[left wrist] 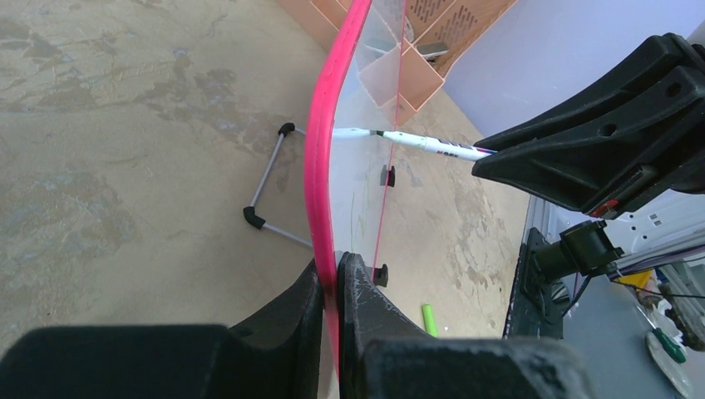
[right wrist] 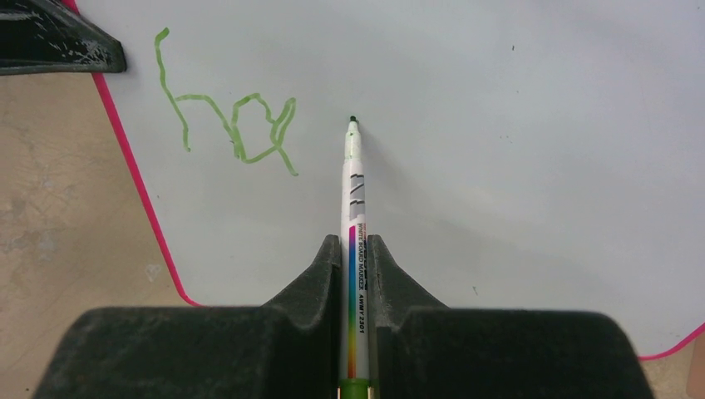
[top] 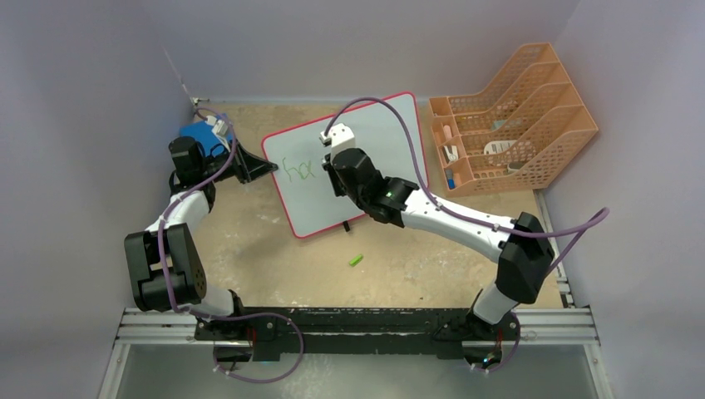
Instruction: Write a sentence on the whiteboard
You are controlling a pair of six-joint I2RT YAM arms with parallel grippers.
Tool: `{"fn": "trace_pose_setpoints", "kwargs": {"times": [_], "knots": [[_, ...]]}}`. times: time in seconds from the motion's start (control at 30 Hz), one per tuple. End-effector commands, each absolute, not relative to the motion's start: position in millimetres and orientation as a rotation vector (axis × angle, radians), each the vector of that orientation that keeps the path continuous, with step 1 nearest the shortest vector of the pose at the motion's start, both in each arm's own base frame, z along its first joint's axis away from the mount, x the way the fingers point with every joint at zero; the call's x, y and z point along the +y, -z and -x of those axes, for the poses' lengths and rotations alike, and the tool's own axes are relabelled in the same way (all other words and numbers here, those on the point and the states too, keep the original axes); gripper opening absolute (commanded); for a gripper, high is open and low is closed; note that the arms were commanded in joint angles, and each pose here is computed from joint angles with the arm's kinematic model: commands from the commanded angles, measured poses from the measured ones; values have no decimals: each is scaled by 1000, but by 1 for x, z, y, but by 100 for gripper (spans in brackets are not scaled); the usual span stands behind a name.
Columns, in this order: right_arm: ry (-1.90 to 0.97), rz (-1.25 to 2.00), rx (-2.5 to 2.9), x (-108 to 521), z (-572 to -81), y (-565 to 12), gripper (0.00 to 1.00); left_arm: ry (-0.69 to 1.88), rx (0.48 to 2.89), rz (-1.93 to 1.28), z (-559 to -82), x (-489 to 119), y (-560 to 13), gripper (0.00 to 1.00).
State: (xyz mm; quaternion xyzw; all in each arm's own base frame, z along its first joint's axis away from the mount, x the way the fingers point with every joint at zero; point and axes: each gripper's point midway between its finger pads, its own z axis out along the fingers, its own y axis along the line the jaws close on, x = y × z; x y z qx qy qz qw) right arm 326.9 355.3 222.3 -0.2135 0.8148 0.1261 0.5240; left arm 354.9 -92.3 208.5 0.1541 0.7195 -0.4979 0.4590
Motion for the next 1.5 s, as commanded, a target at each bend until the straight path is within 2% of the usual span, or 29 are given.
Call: {"fn": "trace_pose_setpoints", "kwargs": {"times": [0.0,1.47], "knots": [[-341,467,1888,364,-336,-251,0,1193,1735,-454,-355,-98,-218,0],[-351,602,1922,371,-322,-231,0,1193,1736,-452,-355,-98,-218,0]]}}
